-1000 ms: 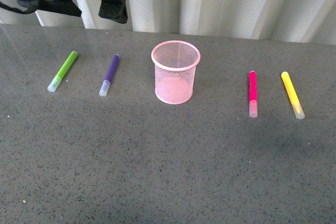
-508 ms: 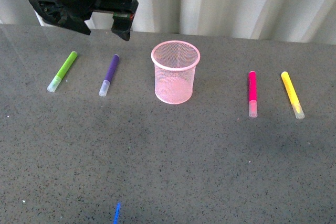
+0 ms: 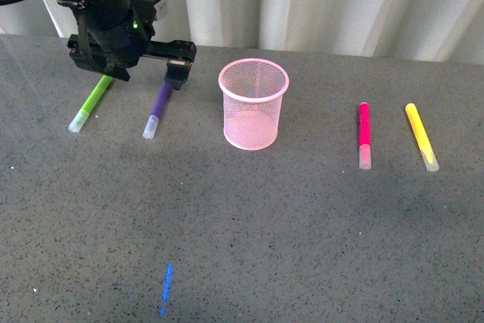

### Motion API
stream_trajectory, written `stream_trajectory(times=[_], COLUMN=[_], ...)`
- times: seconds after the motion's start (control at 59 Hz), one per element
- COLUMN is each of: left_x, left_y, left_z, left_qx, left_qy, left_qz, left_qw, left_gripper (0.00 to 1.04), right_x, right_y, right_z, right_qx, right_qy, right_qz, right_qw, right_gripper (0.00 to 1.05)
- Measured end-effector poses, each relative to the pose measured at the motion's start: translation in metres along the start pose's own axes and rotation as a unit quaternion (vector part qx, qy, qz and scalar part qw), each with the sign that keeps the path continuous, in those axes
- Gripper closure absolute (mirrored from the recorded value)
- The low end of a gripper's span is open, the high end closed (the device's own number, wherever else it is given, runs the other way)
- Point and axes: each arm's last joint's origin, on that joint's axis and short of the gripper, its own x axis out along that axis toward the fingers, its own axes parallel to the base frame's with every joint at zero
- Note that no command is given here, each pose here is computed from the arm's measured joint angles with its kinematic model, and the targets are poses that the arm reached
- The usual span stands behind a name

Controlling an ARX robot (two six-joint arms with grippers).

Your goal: Insert purple and pink pens into pink cup

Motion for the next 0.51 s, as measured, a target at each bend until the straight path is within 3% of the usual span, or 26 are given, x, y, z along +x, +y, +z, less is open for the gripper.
stream_trajectory(times=[0.508], left_x=[0.023], left_y=[-0.008], left_z=[0.001], left_qx=[0.004], left_qy=[0.010], left_qz=[0.006], left_qw=[1.000], left_gripper=[0.07], right_x=[0.000], right_y=[0.000], right_z=[0.000], right_qx=[0.000], right_qy=[0.000], right_qz=[0.000], right_qw=[1.000], right_gripper=[0.07])
